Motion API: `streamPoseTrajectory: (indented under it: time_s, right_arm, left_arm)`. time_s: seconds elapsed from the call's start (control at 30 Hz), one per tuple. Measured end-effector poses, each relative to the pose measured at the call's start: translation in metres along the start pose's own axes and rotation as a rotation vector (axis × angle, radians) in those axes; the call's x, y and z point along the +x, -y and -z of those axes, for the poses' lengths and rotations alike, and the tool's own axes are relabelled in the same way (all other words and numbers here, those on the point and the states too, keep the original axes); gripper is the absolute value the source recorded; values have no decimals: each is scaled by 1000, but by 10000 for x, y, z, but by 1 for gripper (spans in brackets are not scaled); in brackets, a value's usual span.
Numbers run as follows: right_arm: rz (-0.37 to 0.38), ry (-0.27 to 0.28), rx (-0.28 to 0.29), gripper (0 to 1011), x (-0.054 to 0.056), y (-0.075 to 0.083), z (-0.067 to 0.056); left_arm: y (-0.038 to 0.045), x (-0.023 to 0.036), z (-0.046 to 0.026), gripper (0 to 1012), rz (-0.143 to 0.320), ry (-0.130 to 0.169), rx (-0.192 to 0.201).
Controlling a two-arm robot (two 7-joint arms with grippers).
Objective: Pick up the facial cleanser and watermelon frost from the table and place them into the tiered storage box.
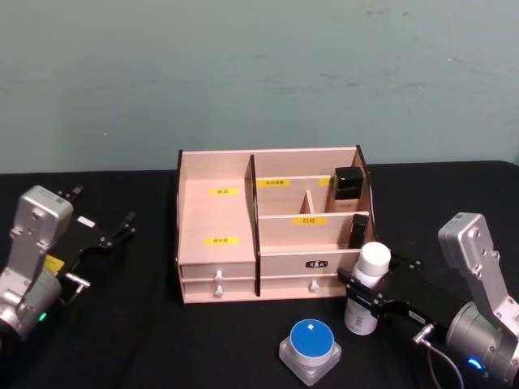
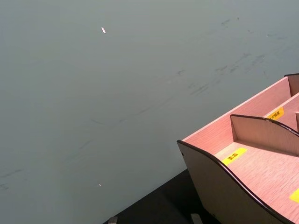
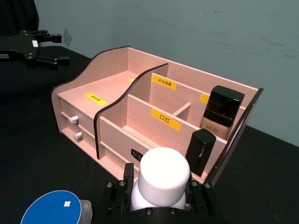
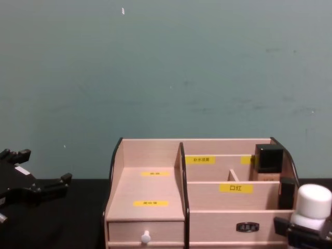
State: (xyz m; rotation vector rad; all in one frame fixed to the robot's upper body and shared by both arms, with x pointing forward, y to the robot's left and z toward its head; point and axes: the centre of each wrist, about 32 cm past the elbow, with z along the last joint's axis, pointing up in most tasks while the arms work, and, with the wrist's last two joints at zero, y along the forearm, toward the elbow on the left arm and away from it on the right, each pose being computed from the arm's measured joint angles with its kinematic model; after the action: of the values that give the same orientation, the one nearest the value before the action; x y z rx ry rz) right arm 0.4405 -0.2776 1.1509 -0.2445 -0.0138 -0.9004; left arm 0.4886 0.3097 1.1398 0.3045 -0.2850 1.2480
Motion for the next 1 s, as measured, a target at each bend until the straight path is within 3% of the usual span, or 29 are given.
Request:
streamPoseTrajectory:
  time_s: [0.47, 1.0]
  right_arm:
    - [-34, -7, 10, 600, 18, 6, -9]
    - [-78, 34, 55, 600, 69, 13, -279]
  left_arm:
    - [0, 0, 0, 1010, 0, 0, 0]
    - [0, 0, 0, 1010, 0, 0, 0]
